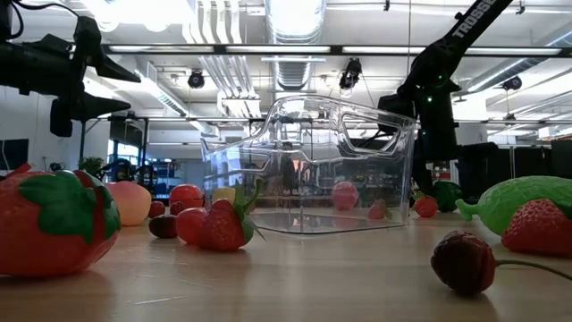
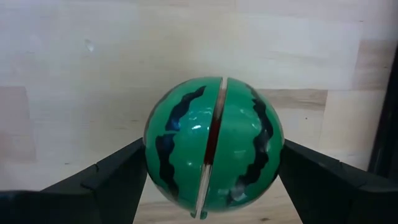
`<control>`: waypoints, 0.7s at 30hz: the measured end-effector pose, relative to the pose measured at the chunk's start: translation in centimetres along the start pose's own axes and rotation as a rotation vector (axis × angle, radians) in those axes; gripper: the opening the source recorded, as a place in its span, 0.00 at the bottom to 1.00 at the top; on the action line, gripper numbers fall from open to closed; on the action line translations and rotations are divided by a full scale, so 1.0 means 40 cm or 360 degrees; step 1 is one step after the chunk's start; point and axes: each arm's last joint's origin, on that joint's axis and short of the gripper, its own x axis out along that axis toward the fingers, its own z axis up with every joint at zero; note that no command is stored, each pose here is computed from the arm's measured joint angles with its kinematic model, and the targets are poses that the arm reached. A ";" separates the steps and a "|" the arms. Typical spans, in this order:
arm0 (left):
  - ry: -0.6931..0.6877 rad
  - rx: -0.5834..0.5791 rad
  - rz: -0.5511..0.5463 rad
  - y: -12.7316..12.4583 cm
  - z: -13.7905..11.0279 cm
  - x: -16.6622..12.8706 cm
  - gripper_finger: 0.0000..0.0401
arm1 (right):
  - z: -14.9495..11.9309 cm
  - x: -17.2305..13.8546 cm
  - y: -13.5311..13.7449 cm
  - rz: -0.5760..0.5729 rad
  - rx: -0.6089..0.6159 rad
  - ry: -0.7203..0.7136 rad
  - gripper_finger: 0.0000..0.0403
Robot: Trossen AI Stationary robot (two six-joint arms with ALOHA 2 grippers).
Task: Pick and placing Produce into tupperware
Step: Put the green watermelon into the transparent bin
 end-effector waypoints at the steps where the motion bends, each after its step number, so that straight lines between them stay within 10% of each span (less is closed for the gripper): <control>1: 0.0000 0.0000 0.0000 0.000 0.000 0.000 0.60 | 0.000 0.000 0.000 0.0000 -0.0002 0.0000 0.82; 21: 0.0000 0.0001 0.0000 0.000 0.000 0.000 0.60 | 0.054 0.013 -0.035 0.0010 -0.0051 -0.0074 0.82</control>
